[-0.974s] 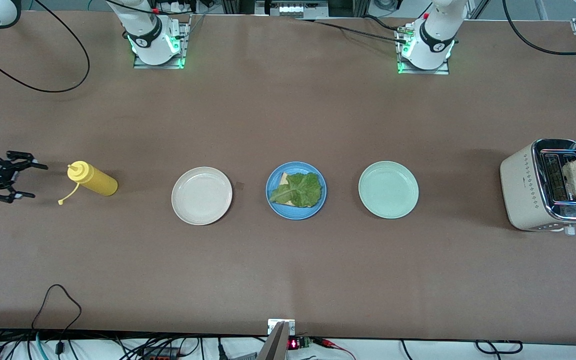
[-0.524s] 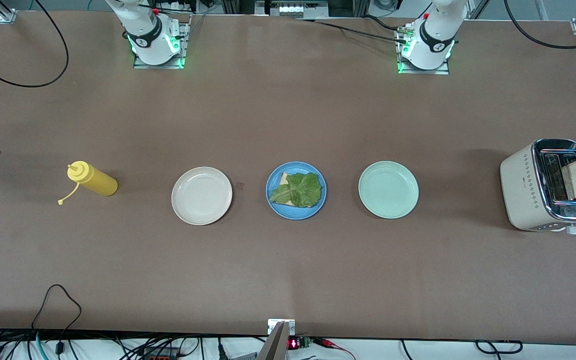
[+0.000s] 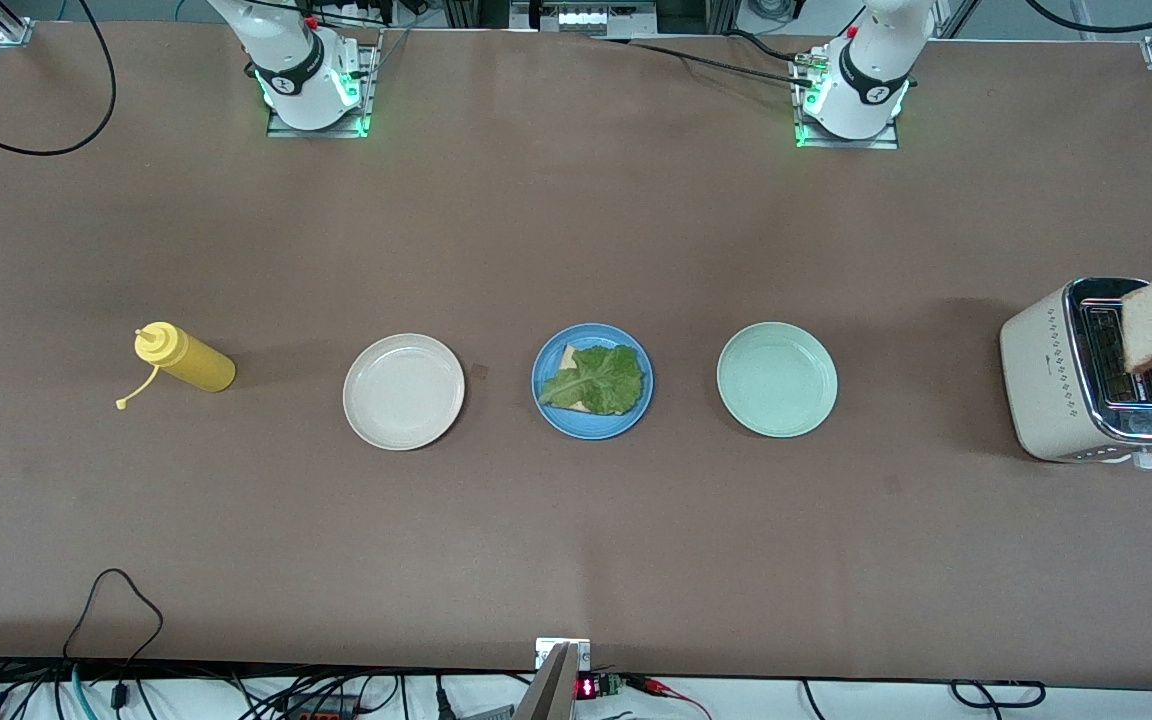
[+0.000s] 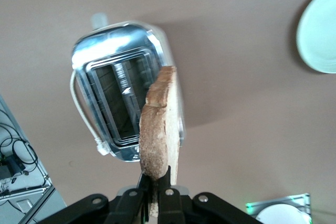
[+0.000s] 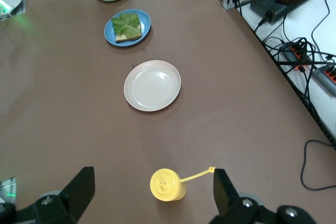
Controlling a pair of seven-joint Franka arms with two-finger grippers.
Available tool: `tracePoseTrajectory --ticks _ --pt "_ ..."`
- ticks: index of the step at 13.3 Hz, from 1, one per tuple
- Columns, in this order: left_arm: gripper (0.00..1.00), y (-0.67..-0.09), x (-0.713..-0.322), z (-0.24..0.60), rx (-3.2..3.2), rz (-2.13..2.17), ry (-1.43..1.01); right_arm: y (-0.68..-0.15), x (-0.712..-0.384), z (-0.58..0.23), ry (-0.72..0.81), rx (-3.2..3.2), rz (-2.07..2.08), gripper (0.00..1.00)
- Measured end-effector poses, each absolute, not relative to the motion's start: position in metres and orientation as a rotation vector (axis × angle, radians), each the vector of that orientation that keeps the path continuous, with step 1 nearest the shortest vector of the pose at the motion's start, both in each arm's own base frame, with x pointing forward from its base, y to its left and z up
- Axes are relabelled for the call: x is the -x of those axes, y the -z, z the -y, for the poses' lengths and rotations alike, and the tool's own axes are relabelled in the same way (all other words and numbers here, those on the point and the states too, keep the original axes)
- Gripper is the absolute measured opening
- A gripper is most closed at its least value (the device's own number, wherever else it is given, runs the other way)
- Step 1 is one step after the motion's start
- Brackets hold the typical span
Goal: Make sandwich in blue plate with both arms
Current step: 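Lift the bread from the toaster and carry it over the blue plate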
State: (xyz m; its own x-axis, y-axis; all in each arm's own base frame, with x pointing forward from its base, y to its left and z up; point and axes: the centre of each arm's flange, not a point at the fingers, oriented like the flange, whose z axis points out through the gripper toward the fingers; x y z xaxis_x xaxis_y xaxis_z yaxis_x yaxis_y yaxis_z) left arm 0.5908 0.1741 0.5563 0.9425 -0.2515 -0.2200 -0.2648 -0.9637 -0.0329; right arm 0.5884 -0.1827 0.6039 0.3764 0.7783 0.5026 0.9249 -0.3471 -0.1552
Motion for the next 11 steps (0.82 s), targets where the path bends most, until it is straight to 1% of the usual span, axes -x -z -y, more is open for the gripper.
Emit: tracePoseTrajectory --ticks 3,6,9,11 --pt "0.08 -0.558 -0.595 -0.1 3.043 -0.429 -0.419 -0.633 -0.59 0.101 0.322 2.372 1.418 1.0" --pt "0.08 -0.548 -0.599 -0.014 3.063 -0.425 -0.488 -0.644 -0.593 0.023 0.202 2.537 1.325 1.0" --pt "0.08 -0.522 -0.599 0.065 3.049 -0.586 -0.592 -0.638 -0.598 -0.023 0.132 2.71 1.146 1.0" --pt "0.08 -0.5 -0.598 0.106 3.048 -0.68 -0.668 -0.623 -0.602 -0.045 0.084 2.835 0.976 1.0"
